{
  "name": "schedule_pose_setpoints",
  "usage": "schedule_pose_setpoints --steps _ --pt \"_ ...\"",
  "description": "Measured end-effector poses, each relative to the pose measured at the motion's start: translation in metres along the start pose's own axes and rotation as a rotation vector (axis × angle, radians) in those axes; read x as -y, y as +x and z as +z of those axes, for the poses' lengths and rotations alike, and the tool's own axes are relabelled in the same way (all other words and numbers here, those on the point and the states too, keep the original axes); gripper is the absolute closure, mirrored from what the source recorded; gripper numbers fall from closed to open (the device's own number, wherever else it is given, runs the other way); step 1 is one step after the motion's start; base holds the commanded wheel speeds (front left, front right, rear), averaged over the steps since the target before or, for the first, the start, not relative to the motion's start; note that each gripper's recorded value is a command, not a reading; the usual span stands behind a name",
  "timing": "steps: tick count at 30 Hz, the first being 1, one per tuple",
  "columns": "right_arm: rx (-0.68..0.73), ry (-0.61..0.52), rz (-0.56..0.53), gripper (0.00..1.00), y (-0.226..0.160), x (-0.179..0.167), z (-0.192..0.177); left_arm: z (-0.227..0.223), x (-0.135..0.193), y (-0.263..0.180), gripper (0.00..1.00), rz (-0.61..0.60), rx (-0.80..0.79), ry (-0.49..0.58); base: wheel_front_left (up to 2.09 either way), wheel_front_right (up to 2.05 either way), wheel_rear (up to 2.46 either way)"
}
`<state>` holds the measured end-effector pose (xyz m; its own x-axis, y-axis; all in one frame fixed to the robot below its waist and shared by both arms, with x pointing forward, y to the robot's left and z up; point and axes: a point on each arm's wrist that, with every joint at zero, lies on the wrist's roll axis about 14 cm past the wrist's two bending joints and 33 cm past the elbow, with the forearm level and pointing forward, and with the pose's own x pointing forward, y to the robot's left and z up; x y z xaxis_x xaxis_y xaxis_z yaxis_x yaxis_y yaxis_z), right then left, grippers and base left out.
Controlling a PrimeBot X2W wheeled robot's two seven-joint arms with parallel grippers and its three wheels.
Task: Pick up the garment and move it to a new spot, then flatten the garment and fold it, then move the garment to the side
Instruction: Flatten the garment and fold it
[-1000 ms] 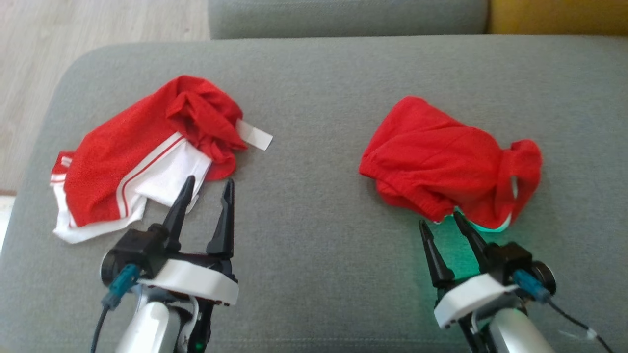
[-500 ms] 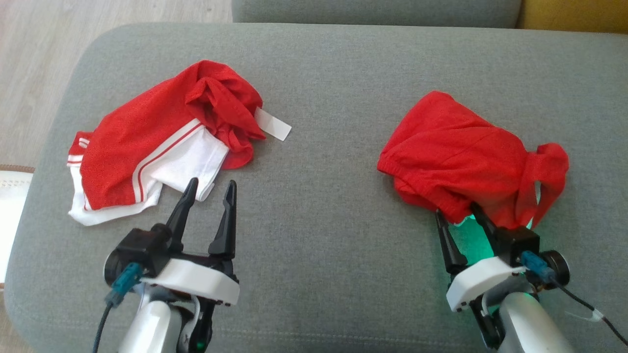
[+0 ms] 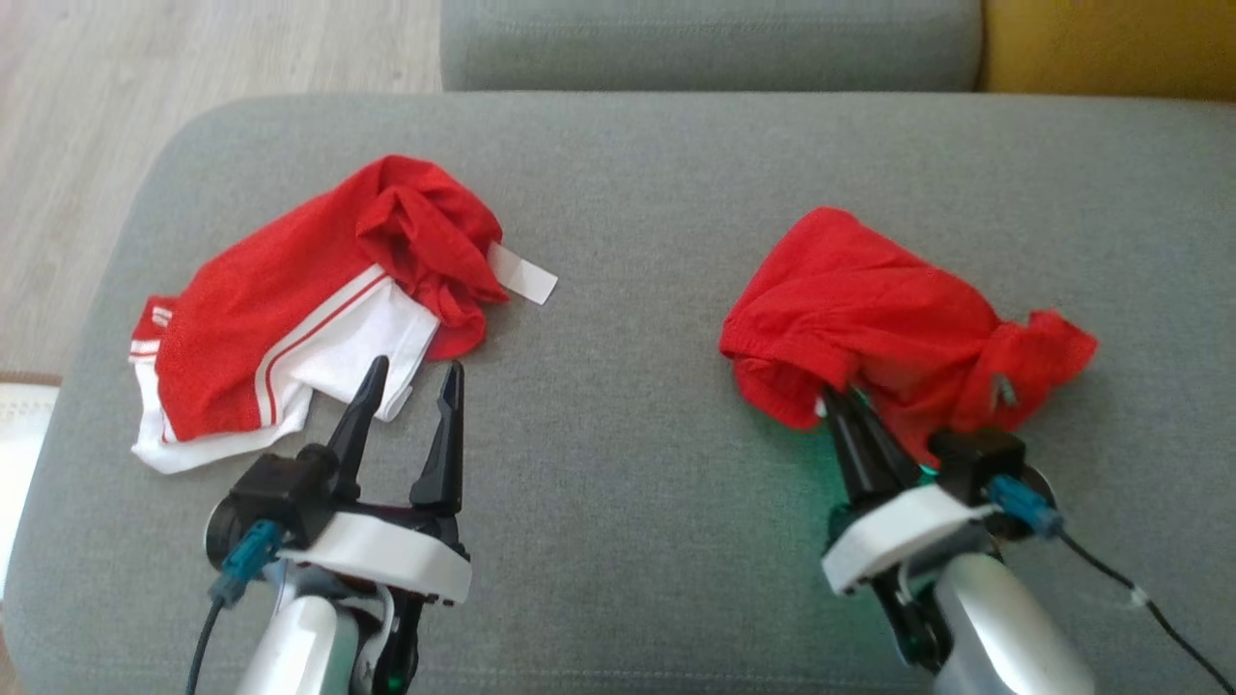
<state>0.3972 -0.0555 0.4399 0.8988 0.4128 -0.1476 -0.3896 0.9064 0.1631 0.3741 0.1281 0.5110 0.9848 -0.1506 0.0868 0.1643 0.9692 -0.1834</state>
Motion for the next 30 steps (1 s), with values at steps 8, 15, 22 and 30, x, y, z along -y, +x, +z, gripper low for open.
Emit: schedule_pose_setpoints --steps 8,15,22,30 --pt "-0.017 0.018 0.143 1.00 0.004 -0.049 0.018 0.011 0.002 -0.007 0.00 0.000 0.032 0.002 0.00 0.00 0.00" --pt "-0.071 0.021 0.248 1.00 0.014 -0.081 0.014 0.007 -0.006 -0.016 0.00 0.027 0.018 -0.001 0.00 0.00 0.00" --pt "-0.111 -0.032 0.250 1.00 0.045 -0.073 0.014 -0.001 -0.011 -0.018 0.00 0.048 -0.007 -0.016 0.00 0.00 0.00" --pt "-0.212 -0.102 0.292 0.00 0.053 -0.076 -0.008 -0.014 -0.011 -0.015 0.00 0.052 -0.043 -0.025 0.00 0.00 0.00"
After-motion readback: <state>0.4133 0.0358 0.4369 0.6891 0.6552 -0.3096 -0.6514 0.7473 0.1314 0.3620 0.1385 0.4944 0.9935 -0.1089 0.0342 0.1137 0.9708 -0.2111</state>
